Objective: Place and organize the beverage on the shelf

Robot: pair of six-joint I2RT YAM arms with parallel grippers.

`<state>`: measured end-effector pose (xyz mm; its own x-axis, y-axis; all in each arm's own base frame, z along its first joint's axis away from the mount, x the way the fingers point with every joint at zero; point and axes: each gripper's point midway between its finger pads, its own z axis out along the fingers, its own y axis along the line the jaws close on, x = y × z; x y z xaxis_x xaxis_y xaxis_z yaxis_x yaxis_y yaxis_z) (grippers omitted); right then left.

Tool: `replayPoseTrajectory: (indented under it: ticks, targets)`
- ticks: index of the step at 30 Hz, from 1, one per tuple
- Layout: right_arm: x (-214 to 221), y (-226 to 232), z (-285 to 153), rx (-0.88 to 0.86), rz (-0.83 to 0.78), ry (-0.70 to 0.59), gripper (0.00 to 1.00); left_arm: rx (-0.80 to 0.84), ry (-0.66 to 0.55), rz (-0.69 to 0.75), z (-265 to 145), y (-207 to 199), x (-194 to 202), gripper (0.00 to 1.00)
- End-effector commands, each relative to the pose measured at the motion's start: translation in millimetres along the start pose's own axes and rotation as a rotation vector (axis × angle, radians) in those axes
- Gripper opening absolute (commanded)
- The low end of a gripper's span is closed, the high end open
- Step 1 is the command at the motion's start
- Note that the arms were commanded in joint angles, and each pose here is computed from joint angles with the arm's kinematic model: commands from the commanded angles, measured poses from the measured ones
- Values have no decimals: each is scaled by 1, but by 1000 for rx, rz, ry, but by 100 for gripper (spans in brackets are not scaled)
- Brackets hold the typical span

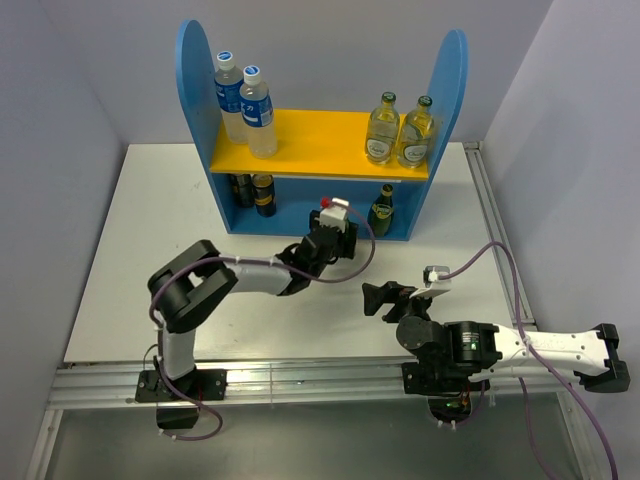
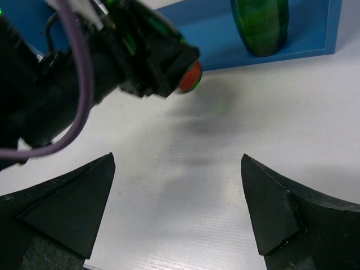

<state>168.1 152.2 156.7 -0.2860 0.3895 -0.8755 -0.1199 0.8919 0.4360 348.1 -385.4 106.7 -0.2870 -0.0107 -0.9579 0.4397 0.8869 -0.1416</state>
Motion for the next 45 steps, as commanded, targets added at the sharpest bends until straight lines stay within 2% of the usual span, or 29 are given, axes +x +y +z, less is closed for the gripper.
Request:
replayPoseTrajectory:
  ticks: [1, 11, 21, 22, 25, 26, 28, 29, 45]
  targets:
    - [-6, -1, 1, 12, 15, -35, 100, 111, -203, -48, 23, -31, -79, 0]
    - [-4, -1, 1, 7, 10, -33, 100, 96, -234, -65, 93, -17, -84, 0]
    - [-4, -1, 2, 8, 4, -33, 100, 87, -223, -74, 123, -16, -80, 2]
    - [-4, 0, 2, 8, 7, -33, 100, 85, -220, -74, 123, -15, -79, 7]
    - [-4, 1, 2, 6, 4, -30, 100, 75, -219, -76, 118, -12, -77, 50]
    - [-4, 0, 2, 8, 3, -31, 100, 60, -225, -81, 116, -8, -78, 71]
    - [-3, 1, 2, 7, 4, -30, 100, 48, -218, -74, 113, -5, -75, 86]
    - [-3, 0, 2, 9, 2, -30, 100, 43, -224, -76, 111, -3, -78, 99]
    - [-2, 1, 3, 19, -13, -27, 100, 66, -197, -64, 69, 6, -79, 99]
